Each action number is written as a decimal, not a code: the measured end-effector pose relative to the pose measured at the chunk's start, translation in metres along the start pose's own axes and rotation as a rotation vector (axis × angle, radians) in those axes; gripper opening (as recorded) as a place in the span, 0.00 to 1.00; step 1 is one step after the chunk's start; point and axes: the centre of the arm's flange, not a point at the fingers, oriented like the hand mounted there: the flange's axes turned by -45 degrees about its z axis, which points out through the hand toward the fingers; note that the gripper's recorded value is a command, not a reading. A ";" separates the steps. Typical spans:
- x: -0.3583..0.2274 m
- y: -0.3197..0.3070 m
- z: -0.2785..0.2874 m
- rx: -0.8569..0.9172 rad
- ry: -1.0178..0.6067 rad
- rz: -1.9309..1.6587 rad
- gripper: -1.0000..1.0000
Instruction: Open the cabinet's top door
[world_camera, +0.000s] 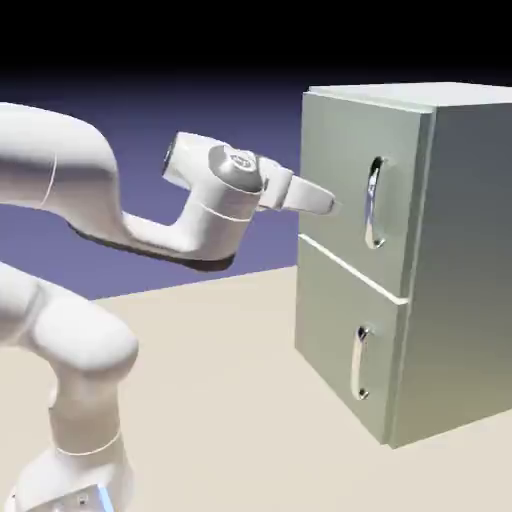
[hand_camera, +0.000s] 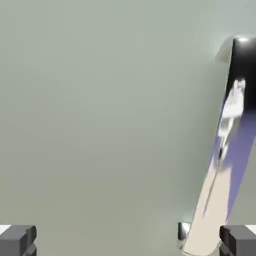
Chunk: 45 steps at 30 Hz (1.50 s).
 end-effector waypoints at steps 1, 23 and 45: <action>-0.001 0.002 0.000 -0.001 0.014 0.003 0.50; -0.032 0.059 0.025 0.054 0.337 0.099 0.50; -0.037 0.011 -0.007 -0.209 0.321 0.142 0.00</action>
